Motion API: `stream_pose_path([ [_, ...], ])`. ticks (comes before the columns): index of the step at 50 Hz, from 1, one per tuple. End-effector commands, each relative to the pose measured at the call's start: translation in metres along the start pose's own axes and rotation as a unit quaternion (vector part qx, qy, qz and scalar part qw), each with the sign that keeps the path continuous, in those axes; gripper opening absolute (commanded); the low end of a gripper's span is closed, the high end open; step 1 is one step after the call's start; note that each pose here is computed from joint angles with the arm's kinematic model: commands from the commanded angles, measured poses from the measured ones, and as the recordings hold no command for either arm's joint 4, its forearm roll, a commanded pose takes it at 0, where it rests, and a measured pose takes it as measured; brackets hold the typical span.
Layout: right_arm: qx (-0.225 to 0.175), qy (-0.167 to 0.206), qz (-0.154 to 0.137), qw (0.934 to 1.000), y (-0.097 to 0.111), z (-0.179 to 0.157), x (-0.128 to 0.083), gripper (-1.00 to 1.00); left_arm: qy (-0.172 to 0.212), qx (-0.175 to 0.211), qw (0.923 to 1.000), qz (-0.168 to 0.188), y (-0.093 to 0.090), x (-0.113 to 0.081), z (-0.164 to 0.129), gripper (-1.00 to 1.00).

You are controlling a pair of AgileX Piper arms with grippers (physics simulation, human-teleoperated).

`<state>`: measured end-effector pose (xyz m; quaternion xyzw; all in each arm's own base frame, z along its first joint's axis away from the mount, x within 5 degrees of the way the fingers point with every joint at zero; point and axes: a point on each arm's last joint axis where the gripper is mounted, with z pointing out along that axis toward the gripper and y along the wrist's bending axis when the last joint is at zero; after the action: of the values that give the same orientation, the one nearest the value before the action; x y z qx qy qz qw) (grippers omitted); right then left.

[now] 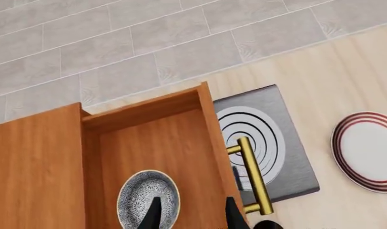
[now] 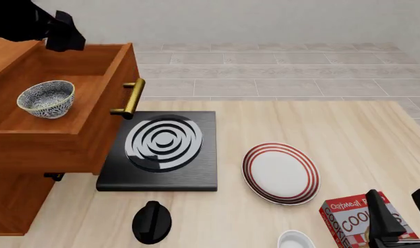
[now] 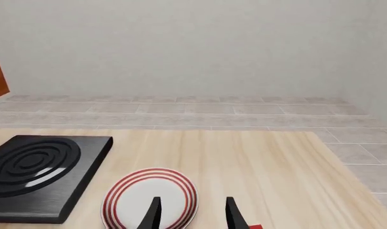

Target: Pick the akita bowl in the top layer of the wooden cabinet and place it on the plate.

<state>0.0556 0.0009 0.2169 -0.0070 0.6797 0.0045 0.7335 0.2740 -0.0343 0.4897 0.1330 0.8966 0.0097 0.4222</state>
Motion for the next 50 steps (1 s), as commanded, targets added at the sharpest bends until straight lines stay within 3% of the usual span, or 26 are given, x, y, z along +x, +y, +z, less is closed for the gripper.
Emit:
stream_pose_path([
  [1,-0.001,0.000,-0.001,1.0000,0.000,0.000,0.000,1.00,0.022,-0.017,0.9995,-0.013,0.015,0.006,0.009,1.00],
  [23,0.000,-0.001,0.000,1.0000,0.000,0.000,0.000,1.00,0.054,-0.031,0.9978,-0.023,0.029,0.024,0.036,1.00],
  [50,-0.001,-0.002,-0.002,1.0000,0.000,0.000,-0.001,1.00,0.082,-0.016,0.9961,-0.029,0.018,0.040,0.056,1.00],
])
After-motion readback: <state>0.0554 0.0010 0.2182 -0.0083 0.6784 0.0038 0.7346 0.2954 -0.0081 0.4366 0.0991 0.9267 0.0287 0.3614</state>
